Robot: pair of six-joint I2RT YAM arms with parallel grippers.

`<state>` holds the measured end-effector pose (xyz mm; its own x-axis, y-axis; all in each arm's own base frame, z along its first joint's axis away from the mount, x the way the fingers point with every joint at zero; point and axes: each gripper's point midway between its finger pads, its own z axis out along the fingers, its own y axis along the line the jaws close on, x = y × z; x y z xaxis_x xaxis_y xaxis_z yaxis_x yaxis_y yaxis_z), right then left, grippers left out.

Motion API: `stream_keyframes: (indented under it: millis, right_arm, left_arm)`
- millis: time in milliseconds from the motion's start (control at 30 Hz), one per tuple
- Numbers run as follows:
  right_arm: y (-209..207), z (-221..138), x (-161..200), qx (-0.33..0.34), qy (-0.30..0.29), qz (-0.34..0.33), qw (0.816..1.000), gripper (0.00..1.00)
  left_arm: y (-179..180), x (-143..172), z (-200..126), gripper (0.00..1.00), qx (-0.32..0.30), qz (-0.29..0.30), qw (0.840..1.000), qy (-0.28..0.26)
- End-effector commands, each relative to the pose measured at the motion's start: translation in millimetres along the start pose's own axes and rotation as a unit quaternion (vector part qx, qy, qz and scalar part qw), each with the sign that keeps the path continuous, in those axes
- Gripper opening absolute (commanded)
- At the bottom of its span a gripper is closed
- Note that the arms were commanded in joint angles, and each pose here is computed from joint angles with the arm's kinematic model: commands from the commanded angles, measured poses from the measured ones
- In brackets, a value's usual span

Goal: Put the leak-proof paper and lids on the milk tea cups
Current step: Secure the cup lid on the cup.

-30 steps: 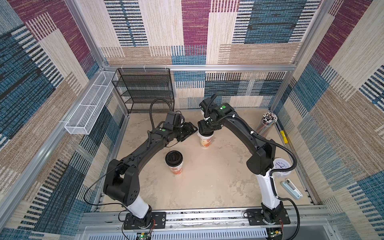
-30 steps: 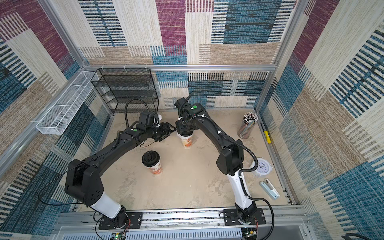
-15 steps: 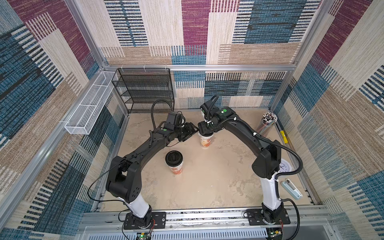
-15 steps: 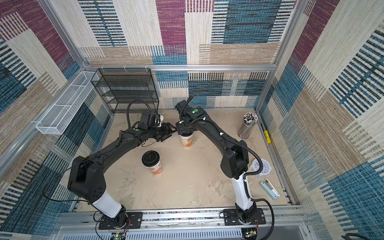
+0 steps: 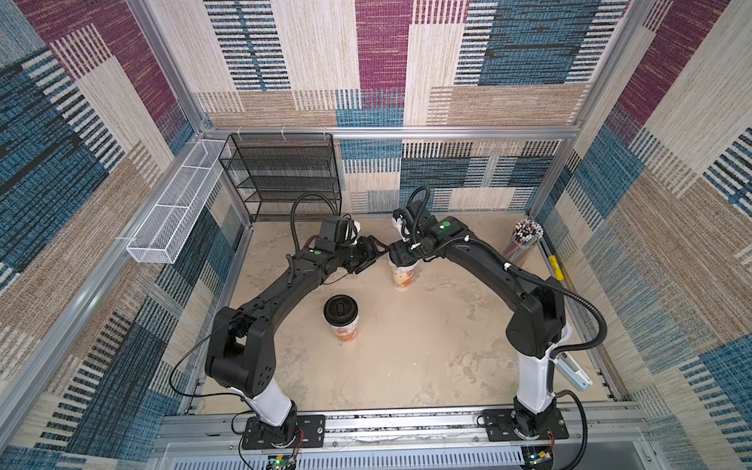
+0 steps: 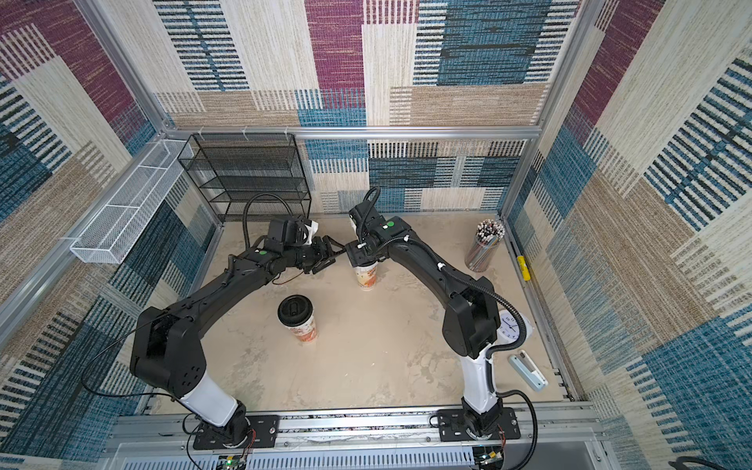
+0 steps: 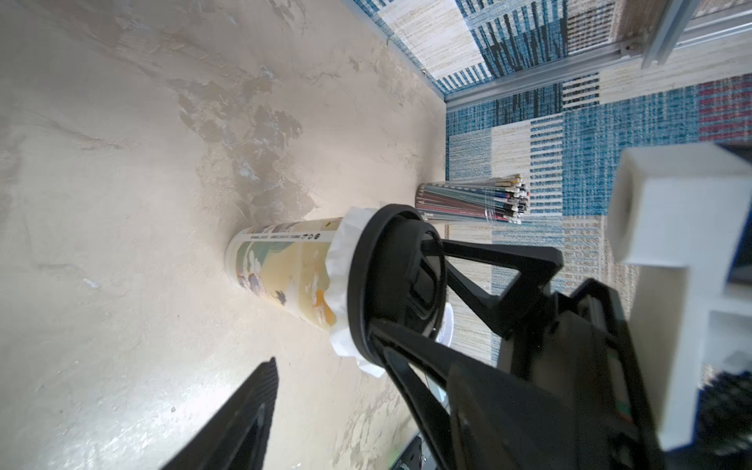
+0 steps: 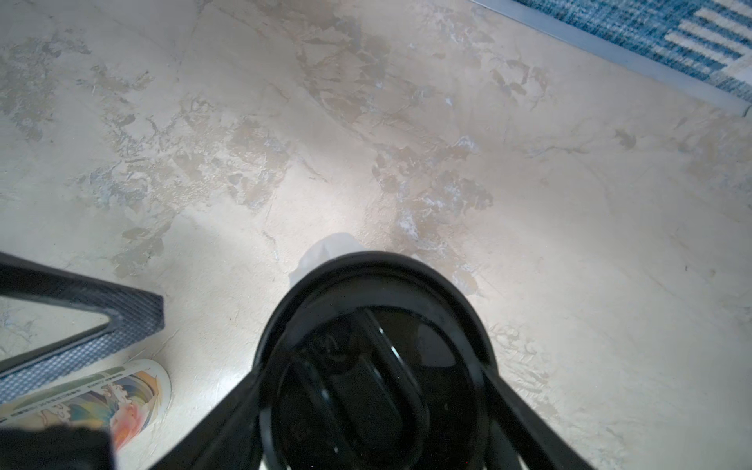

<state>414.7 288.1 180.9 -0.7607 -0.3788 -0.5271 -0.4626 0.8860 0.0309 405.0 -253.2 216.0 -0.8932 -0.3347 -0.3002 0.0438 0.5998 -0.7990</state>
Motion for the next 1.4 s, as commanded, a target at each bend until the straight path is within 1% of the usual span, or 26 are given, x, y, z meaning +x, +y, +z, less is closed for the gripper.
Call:
stream_keyframes:
  millis: [0, 300, 533, 733, 867, 1033, 1200, 1367]
  right_arm:
    - [17, 8, 62, -0.056, 0.115, -0.026, 0.991, 0.81]
    - [13, 2, 68, -0.080, 0.103, -0.045, 0.990, 0.81]
    - [13, -1, 64, -0.099, 0.087, -0.052, 0.990, 0.82]
    - [11, 0, 63, -0.105, 0.085, -0.048, 0.990, 0.82]
    - [3, 5, 67, -0.086, 0.098, -0.046, 0.990, 0.82]
    - [0, 4, 65, -0.076, 0.097, -0.045, 0.991, 0.82]
    - [1, 0, 56, -0.079, 0.088, -0.042, 0.992, 0.83]
    - [1, -13, 34, -0.075, 0.057, -0.038, 0.995, 0.84]
  left_arm:
    - [-15, 5, 0, 0.69, 0.038, 0.033, 0.998, 0.024]
    - [-18, 4, 6, 0.70, 0.053, 0.037, 0.997, 0.041]
    - [-12, 5, 19, 0.70, 0.051, 0.037, 0.996, 0.067]
    - [-7, 9, 28, 0.70, 0.043, 0.038, 0.994, 0.090]
    - [-1, 13, 34, 0.69, 0.039, 0.037, 0.993, 0.101]
    - [10, 22, 44, 0.66, 0.025, 0.034, 0.992, 0.122]
    - [23, 30, 49, 0.62, 0.000, 0.037, 0.990, 0.139]
    - [45, 41, 50, 0.59, -0.044, 0.035, 0.986, 0.156]
